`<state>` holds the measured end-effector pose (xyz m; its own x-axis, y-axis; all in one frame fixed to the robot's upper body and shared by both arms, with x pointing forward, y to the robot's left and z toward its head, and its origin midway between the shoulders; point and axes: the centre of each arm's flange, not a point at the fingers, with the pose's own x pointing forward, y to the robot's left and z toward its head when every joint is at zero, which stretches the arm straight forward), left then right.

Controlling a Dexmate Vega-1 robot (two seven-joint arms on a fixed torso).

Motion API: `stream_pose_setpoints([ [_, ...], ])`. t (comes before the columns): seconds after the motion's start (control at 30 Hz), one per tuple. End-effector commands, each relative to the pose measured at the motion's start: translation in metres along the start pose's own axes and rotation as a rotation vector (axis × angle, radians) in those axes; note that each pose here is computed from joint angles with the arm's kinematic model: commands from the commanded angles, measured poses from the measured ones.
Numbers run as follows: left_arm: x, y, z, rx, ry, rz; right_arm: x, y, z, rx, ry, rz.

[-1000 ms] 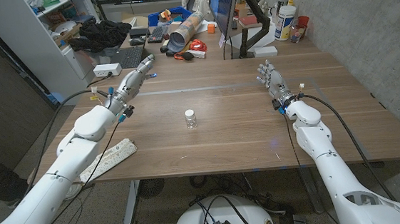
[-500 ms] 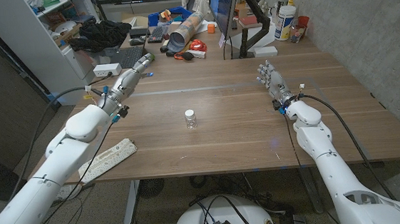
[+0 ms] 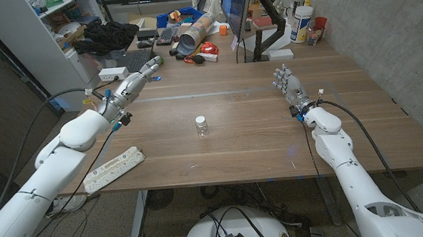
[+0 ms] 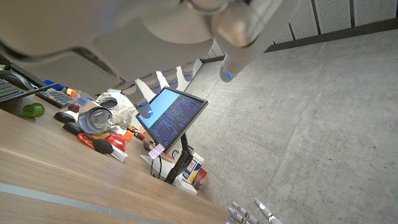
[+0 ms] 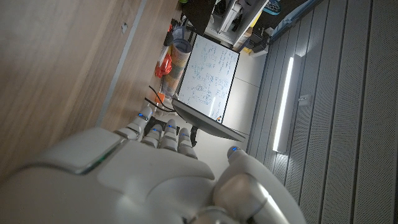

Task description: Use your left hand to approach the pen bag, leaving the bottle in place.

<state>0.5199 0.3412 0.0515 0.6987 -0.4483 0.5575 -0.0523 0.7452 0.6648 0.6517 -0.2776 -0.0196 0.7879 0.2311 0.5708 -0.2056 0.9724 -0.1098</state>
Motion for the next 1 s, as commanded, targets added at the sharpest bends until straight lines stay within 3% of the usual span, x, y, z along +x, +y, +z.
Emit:
stream_pose_setpoints([
  [0.03,-0.013,0.003,0.016,0.094,0.0,-0.031,-0.003,-0.004,0.001,-0.002,-0.001,-0.001],
  [0.37,-0.022,0.005,0.037,0.24,0.002,-0.081,-0.003,-0.005,0.001,-0.003,-0.004,0.005],
  [1.0,-0.047,0.007,0.059,0.349,0.016,-0.109,-0.004,-0.007,0.001,-0.005,-0.011,0.011],
])
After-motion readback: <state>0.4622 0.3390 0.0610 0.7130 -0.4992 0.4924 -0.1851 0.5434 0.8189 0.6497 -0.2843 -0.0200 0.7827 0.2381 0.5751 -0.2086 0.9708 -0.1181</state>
